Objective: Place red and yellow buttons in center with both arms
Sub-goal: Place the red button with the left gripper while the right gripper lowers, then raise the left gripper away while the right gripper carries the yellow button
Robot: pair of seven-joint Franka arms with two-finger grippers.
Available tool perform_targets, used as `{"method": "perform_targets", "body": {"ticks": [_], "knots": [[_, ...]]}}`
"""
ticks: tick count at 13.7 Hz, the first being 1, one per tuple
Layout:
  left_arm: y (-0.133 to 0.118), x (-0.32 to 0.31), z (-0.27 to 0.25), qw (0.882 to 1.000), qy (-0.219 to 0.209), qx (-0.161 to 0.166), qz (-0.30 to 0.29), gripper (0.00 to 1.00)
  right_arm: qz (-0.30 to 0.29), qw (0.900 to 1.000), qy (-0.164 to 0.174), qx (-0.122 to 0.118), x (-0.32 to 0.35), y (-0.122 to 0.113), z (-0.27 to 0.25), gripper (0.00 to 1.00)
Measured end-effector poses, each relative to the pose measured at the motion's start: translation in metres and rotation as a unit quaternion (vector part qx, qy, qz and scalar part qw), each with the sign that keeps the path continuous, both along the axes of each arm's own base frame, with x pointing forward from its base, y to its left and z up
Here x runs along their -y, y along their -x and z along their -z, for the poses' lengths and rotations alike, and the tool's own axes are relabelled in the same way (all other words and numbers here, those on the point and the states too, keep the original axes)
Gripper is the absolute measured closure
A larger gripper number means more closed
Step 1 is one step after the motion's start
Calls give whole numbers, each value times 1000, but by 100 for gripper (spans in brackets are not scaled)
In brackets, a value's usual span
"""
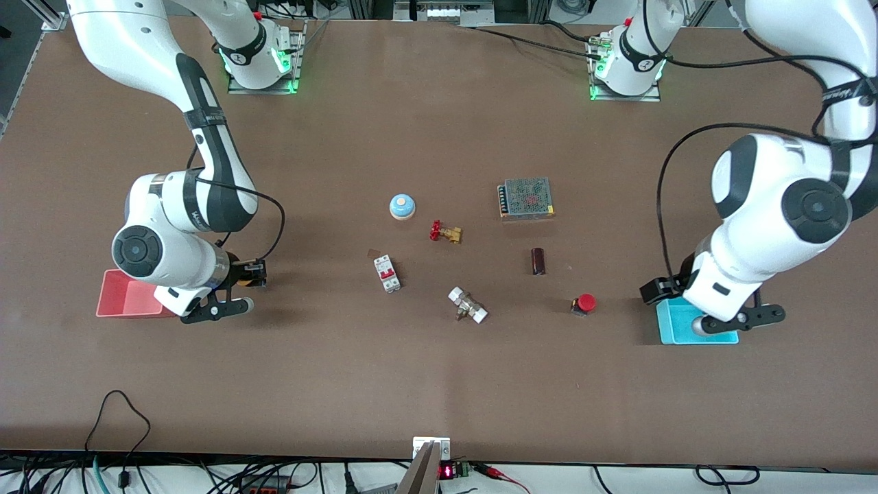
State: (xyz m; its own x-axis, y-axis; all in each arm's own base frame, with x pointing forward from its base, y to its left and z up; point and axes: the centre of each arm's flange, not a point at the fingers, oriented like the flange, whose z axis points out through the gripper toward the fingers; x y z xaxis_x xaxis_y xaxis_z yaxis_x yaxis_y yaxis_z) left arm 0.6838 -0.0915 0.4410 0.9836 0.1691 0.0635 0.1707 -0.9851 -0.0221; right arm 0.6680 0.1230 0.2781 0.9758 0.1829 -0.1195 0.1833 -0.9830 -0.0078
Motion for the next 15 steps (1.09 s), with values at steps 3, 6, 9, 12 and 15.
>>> {"method": "perform_targets", "body": {"ticks": [3,6,9,12,15], "knots": [[10,-10,-33,1000,-5,4,29,0,5,1000,4,11,-19,0,16,58],[24,-50,-74,997,-10,6,81,0,-1,1000,8,17,-38,2,36,58],[42,-80,-110,995,-12,5,97,0,-2,1000,10,18,-41,2,47,58],[59,-85,-135,992,-14,3,129,0,-2,1000,10,24,-41,1,51,58],[75,-89,-157,990,-17,17,136,0,-5,999,12,34,-43,0,68,58]]}}
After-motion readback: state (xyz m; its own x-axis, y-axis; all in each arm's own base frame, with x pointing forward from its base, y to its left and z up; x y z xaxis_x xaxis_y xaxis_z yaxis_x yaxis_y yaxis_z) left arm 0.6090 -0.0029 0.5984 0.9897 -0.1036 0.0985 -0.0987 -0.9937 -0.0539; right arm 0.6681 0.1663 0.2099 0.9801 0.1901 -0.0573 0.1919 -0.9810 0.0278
